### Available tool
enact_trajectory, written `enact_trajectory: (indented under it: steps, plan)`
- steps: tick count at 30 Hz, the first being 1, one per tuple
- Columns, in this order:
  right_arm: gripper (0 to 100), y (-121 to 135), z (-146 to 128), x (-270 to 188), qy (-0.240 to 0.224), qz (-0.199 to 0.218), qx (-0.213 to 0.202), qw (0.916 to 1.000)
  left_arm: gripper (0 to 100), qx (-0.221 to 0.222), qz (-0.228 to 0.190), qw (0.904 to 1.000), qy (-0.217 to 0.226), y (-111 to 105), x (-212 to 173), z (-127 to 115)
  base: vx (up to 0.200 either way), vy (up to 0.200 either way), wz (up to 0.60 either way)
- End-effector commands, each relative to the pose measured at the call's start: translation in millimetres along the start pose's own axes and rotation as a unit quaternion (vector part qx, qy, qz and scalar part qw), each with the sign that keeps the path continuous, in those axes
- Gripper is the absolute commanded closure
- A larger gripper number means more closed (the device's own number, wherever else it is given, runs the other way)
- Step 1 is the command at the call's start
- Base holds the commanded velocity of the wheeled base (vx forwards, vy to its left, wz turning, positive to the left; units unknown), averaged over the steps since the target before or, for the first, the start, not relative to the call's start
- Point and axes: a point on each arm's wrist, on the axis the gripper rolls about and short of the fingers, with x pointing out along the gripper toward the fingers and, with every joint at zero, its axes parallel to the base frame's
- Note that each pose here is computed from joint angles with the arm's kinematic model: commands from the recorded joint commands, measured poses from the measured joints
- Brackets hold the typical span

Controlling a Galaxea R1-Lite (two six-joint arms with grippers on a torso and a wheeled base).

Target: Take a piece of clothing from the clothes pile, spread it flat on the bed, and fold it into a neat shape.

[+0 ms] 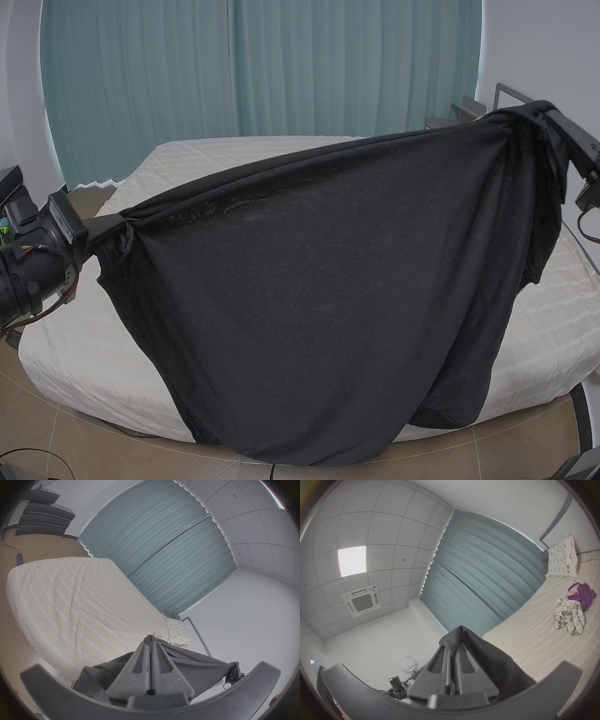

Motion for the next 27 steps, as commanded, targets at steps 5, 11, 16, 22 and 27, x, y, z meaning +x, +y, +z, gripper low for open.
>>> enact_trajectory:
  steps: [5, 11, 16, 22, 27]
  plan:
    - [100, -113.1, -26.3, 54.7, 0.033, -0.127, 0.007, 0.9913, 100, -0.029, 0.087, 0.9957, 0.013, 27.2, 92.4, -3.6, 0.04, 0.0, 0.0]
    - [100, -141.3, -33.4, 68.8, 0.031, -0.134, -0.012, 0.9904, 100, -0.031, 0.102, 0.9939, 0.028, 35.5, 135.3, -3.6, 0.2, 0.0, 0.0]
    - [100, -174.3, -42.3, 82.8, 0.043, -0.159, -0.017, 0.9863, 100, -0.033, 0.11, 0.9929, 0.032, 42.9, 181.2, -3.1, 0.2, 0.0, 0.0]
    - [100, -211.2, -60.7, 95.5, 0.046, -0.197, -0.012, 0.9793, 100, -0.033, 0.12, 0.9916, 0.035, 55.4, 227.6, -5.6, 0.2, 0.0, 0.0]
    - [100, -241.3, -77.9, 103.9, 0.05, -0.227, -0.006, 0.9725, 100, -0.031, 0.135, 0.9891, 0.05, 69.8, 252.5, -20.3, 0.12, 0.0, 0.0]
